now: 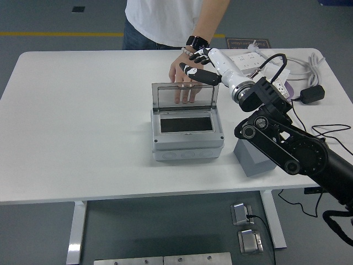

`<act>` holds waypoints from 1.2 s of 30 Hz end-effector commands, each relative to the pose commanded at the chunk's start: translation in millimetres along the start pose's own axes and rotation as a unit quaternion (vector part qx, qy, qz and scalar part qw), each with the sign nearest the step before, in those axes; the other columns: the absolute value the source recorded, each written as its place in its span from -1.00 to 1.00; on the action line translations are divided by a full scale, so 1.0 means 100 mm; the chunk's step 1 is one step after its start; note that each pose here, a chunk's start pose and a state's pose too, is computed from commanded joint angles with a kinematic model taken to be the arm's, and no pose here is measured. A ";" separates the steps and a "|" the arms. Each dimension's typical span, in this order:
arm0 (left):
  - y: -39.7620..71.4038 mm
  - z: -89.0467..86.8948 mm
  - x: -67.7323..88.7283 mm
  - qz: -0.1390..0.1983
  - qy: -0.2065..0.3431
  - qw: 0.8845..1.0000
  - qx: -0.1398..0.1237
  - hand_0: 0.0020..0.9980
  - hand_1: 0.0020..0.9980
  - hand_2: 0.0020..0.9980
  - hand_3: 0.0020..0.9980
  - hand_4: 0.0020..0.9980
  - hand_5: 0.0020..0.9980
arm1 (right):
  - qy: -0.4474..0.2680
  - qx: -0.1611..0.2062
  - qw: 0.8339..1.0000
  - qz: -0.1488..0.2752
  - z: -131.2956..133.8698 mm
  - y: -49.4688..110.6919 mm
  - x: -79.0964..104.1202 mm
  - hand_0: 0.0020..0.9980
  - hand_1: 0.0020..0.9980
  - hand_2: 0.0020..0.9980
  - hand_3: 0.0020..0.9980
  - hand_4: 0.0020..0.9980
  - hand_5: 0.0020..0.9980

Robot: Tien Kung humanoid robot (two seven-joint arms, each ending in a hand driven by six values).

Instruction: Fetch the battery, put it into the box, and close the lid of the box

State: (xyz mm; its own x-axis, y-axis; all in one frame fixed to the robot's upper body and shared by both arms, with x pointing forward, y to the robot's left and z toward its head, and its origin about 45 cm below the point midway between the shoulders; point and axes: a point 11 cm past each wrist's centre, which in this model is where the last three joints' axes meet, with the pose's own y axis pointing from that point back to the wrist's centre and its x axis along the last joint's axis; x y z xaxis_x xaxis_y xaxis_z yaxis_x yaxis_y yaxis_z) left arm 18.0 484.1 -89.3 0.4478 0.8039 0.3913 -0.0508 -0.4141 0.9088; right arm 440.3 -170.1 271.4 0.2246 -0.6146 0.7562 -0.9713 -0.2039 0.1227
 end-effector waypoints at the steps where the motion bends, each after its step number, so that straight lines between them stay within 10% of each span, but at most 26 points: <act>1: 0.00 0.00 0.00 0.000 0.000 1.000 0.000 -0.25 0.18 0.04 0.01 -1.00 -1.00 | 0.000 0.000 1.000 0.000 0.00 0.00 -0.01 0.84 0.51 0.47 0.47 0.76 0.85; 18: 0.00 0.03 0.01 0.001 0.004 1.000 -0.004 -0.25 0.18 0.04 0.01 -1.00 -1.00 | 0.002 -0.015 0.999 -0.046 0.14 0.06 -0.39 0.86 0.50 0.46 0.46 0.77 0.93; 36: 0.00 -0.01 0.00 0.001 0.008 1.000 -0.002 -0.25 0.17 0.04 0.01 -1.00 -1.00 | 0.046 -0.017 0.997 -0.068 0.21 0.31 -0.36 0.65 0.38 0.41 0.45 0.77 0.94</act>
State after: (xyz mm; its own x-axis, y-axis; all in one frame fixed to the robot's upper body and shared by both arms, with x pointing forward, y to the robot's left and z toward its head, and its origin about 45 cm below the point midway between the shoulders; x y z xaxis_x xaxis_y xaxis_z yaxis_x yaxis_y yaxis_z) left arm 17.6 484.5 -89.1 0.4328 0.8098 0.3961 -0.0558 -0.4145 0.9083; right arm 403.3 -170.6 234.4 0.3469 -0.5108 0.7866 -0.9350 -0.2540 0.2474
